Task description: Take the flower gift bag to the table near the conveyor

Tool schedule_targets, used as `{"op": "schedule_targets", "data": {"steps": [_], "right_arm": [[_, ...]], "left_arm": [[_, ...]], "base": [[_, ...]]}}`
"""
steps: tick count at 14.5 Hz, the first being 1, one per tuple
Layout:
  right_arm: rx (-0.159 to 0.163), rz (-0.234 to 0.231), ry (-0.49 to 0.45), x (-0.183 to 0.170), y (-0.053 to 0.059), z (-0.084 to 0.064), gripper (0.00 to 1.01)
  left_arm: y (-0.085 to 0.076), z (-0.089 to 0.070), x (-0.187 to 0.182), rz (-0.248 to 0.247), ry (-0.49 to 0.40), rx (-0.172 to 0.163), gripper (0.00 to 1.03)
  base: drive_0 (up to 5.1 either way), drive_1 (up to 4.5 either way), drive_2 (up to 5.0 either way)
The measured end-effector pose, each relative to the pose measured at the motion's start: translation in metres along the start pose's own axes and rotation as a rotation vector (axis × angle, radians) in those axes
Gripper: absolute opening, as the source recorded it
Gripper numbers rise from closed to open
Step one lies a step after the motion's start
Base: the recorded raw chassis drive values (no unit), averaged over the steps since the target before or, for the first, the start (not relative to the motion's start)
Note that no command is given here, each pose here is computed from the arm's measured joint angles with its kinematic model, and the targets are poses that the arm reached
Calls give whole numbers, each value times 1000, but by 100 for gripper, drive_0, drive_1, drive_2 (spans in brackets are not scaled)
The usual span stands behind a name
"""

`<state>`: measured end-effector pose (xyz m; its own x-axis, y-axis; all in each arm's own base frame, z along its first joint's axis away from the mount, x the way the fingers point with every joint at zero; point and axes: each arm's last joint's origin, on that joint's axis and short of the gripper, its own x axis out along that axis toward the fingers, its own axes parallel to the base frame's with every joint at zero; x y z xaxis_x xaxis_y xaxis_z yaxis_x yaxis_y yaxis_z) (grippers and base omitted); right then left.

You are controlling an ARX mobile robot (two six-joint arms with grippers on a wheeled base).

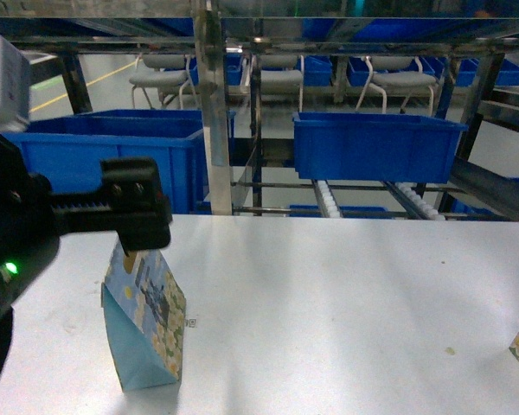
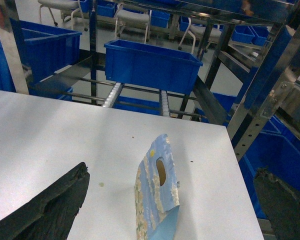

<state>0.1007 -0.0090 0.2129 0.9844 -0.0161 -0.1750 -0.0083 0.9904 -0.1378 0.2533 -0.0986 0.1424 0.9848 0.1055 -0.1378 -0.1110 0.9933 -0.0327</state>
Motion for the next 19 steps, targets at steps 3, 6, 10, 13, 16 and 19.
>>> {"op": "schedule_targets", "data": {"steps": [3,6,10,13,16,19], "right_arm": [[0,0,0,0,0,0,98],[0,0,0,0,0,0,98],[0,0,0,0,0,0,98],[0,0,0,0,0,0,98],[0,0,0,0,0,0,98],[9,-12,-46,0,1,1,95]], "left_arm": [[20,38,-10,-24,-74,-19,98],[36,58,-17,-135,-84,-17,98],[43,66,-22,-310,-49,24,98],[67,79,-27,-240,-80,3,98],[75,92,-42,-143,-107,-10,98],[76,93,-44,-129,-131,-6,95]], "base": [[0,0,0],[0,0,0],[0,0,0],[0,0,0],[0,0,0],[0,0,0]]}}
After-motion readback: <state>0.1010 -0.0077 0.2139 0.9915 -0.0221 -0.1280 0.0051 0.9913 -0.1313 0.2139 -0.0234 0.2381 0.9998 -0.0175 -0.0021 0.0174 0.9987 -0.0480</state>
